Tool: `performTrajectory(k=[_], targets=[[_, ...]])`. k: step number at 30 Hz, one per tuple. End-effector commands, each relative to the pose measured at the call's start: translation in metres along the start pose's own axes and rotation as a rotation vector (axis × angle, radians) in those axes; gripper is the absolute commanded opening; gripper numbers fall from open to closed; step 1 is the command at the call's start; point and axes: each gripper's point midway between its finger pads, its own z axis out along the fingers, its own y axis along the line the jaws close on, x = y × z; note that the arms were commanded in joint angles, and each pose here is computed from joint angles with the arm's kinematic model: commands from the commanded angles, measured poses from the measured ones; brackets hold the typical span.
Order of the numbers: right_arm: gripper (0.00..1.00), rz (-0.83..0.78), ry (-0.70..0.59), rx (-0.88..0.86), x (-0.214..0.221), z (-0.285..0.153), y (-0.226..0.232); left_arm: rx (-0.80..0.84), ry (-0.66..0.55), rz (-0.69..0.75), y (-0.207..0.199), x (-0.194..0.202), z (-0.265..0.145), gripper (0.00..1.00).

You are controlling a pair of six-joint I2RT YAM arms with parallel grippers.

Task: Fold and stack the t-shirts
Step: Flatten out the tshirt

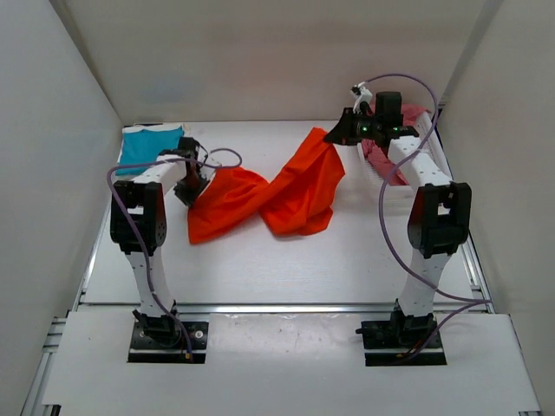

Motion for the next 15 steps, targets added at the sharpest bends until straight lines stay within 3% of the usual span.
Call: performTrajectory(k=[1, 5, 8, 9, 13, 15], targets=[[0.0, -0.091, -0.056, 0.042, -0.035, -0.006, -0.01, -0.08, -0.152, -0.105, 0.049, -0.054, -0.036, 0.3], [0.0, -0.057, -0.002, 0.018, -0.001, -0.008, -0.002, -0.07, -0.158, -0.09, 0.049, -0.052, -0.052, 0.47], [0.0, -0.022, 0.044, -0.022, 0.026, -0.005, 0.01, -0.067, -0.127, 0.037, 0.015, -0.03, -0.047, 0.54], [0.0, -0.015, 0.056, -0.028, 0.033, -0.004, 0.011, -0.102, -0.183, 0.08, 0.008, -0.04, -0.06, 0.56], [0.0, -0.001, 0.07, -0.028, 0.038, -0.001, 0.012, -0.178, -0.201, 0.302, -0.033, -0.031, -0.05, 0.63], [0.0, -0.006, 0.072, -0.02, 0.038, -0.002, 0.012, -0.207, -0.198, 0.32, -0.035, -0.031, -0.045, 0.65]])
